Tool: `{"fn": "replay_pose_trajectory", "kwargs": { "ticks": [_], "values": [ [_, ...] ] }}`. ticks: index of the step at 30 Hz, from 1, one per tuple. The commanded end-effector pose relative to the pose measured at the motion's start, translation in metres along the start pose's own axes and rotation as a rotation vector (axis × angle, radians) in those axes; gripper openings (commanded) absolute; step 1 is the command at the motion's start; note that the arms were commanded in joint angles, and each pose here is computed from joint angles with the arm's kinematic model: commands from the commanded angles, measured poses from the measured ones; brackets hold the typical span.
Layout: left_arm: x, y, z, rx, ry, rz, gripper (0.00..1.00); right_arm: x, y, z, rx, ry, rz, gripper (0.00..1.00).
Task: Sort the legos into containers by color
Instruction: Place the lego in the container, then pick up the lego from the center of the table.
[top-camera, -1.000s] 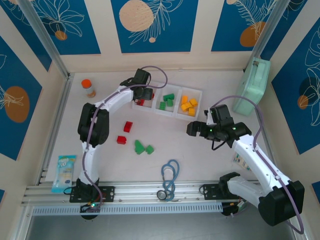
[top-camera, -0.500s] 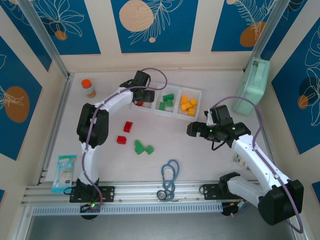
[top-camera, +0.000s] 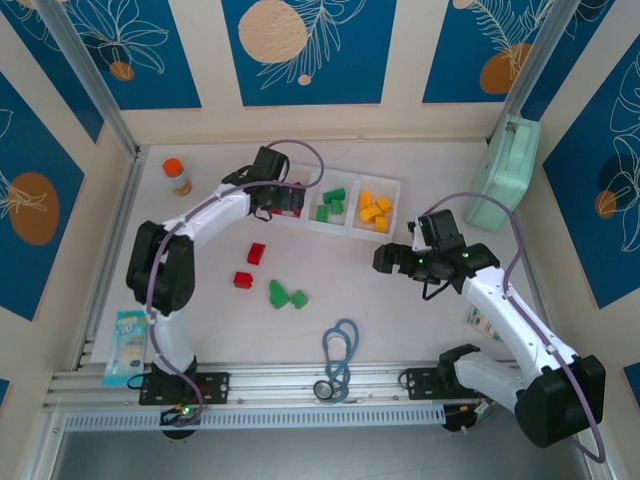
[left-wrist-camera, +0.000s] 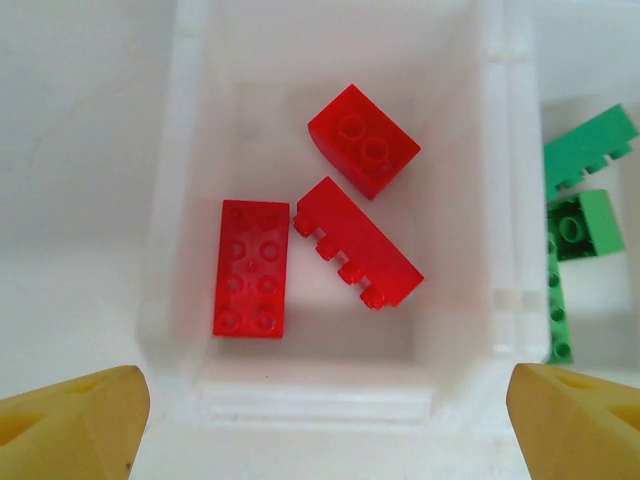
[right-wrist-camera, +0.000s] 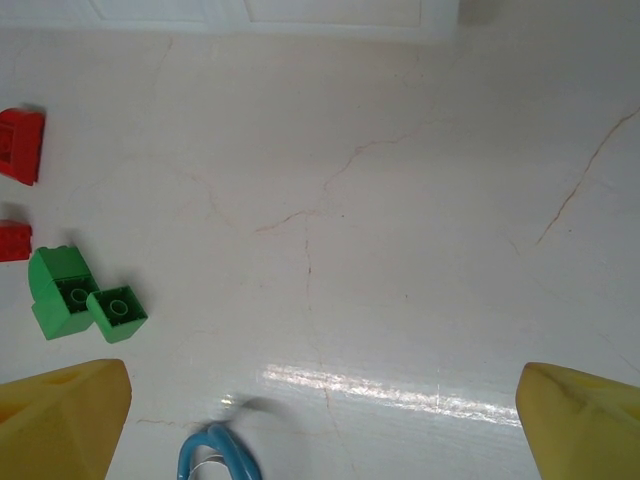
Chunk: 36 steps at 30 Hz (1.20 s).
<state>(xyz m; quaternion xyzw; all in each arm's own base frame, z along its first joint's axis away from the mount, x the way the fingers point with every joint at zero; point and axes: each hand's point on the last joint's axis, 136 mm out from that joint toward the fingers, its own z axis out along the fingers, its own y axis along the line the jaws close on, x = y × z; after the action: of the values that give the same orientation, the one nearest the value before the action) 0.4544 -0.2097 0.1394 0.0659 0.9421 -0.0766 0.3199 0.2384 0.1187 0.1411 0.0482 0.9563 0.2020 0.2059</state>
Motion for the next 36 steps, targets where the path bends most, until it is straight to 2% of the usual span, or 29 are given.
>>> {"fn": "replay_pose_trajectory", "kwargs": {
  "ticks": [1, 9, 16, 20, 29, 36],
  "values": [
    [-0.007, 0.007, -0.032, 0.004, -0.069, 0.005, 0.92, -0.005, 0.008, -0.002, -0.024, 0.003, 0.007, 0.99],
    [0.050, 0.027, -0.053, -0.019, -0.010, 0.067, 0.93, -0.008, 0.014, 0.008, -0.040, 0.019, 0.004, 0.99],
    [0.096, 0.044, -0.041, -0.073, 0.101, 0.112, 0.93, -0.009, 0.023, 0.017, -0.045, 0.041, -0.009, 0.99],
    [0.113, 0.047, -0.028, -0.074, 0.150, 0.118, 0.89, -0.007, 0.024, 0.019, -0.039, 0.049, -0.013, 0.99],
    [0.150, 0.069, 0.003, -0.115, 0.294, 0.008, 0.80, -0.003, 0.017, 0.017, -0.008, 0.048, -0.017, 0.99],
    [0.168, 0.071, 0.016, -0.104, 0.337, -0.042, 0.72, -0.003, 0.016, 0.018, -0.005, 0.049, -0.012, 0.99]
  ]
}}
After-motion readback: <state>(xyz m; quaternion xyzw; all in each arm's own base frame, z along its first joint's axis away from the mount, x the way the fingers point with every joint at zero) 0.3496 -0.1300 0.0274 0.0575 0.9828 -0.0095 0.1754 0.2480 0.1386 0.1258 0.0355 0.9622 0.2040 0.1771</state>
